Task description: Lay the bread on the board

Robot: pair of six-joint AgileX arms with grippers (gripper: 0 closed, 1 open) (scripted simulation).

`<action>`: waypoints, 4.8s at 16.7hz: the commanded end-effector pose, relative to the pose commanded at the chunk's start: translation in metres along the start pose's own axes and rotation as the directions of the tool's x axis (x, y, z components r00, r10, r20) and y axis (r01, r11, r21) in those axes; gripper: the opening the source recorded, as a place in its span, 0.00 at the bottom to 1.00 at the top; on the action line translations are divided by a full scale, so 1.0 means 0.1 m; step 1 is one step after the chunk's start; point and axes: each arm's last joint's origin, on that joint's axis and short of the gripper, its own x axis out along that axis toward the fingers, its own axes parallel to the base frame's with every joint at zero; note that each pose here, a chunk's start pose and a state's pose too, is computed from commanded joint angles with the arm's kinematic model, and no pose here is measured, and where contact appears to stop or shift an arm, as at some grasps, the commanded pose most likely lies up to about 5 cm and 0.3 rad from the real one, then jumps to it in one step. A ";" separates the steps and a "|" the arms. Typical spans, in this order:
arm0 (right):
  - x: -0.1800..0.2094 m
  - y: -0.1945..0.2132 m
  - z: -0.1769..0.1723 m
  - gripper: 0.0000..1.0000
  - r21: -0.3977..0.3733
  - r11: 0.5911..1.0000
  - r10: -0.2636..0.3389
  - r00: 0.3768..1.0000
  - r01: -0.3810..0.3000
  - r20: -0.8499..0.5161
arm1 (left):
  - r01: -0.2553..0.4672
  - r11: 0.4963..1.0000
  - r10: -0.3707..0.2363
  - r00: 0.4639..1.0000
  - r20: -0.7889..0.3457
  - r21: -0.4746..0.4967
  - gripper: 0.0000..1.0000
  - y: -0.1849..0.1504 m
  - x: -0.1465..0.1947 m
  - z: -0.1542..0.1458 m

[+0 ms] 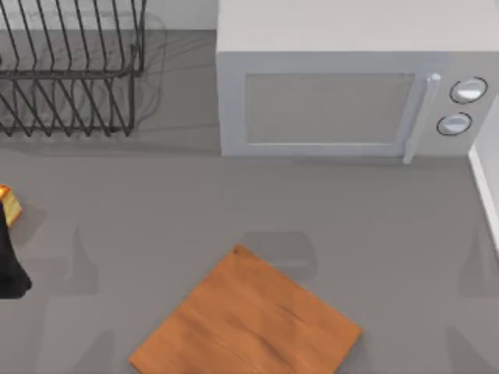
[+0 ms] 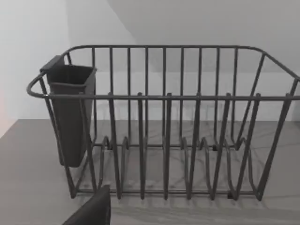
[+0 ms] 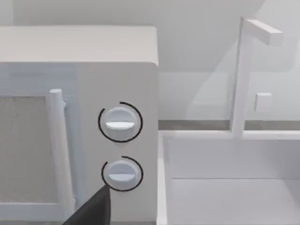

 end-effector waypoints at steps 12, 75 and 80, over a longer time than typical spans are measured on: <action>0.00 0.00 0.00 1.00 0.000 1.000 0.000 1.000 0.000 0.000 | 0.051 0.986 0.016 0.920 -0.391 0.158 1.00 0.05 0.36 0.83; 0.00 0.00 0.00 1.00 0.000 1.000 0.000 1.000 0.000 0.000 | 0.361 0.932 -0.003 0.017 -1.000 0.003 0.00 0.61 2.69 -0.41; 0.00 0.00 0.00 1.00 0.000 1.000 0.000 1.000 0.000 0.000 | 0.366 0.930 -0.007 -0.006 -1.000 -0.009 0.00 0.61 2.71 0.08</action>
